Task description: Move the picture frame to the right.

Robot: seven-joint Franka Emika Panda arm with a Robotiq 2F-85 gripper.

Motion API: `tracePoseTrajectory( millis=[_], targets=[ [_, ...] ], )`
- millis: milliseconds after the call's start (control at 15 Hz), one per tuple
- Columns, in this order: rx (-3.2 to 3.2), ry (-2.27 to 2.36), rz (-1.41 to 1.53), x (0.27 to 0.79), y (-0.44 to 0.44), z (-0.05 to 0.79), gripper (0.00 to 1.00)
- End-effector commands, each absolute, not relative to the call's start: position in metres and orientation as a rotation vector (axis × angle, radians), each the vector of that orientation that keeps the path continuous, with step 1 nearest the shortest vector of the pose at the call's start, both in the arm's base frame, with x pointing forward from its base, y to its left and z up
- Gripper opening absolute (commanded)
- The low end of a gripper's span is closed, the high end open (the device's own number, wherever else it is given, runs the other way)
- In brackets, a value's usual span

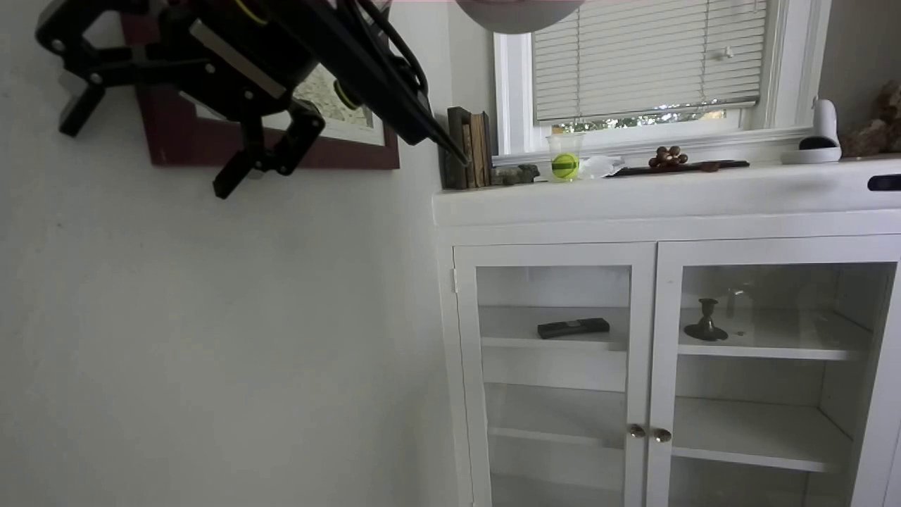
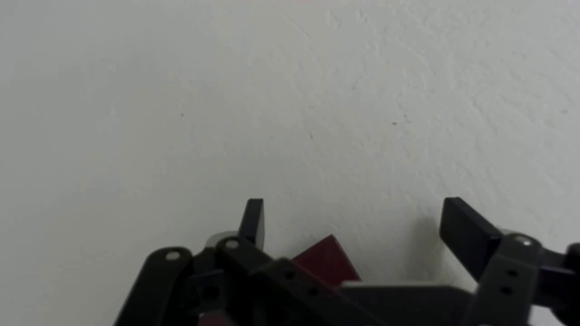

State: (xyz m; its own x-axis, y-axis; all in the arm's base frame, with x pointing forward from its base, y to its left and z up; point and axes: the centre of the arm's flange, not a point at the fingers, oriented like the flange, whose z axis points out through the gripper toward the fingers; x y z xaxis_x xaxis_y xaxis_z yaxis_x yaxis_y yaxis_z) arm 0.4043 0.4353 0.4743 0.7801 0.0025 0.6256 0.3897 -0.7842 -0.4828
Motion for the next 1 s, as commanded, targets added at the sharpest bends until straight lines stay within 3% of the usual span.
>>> tracePoseTrajectory(
  millis=[0, 933],
  targets=[
    [-2.355, -0.291, -0.826, 0.404, 0.435, 0.474, 1.00],
    [-2.298, -0.310, -0.901, 0.404, 0.417, 0.480, 1.00]
  ],
)
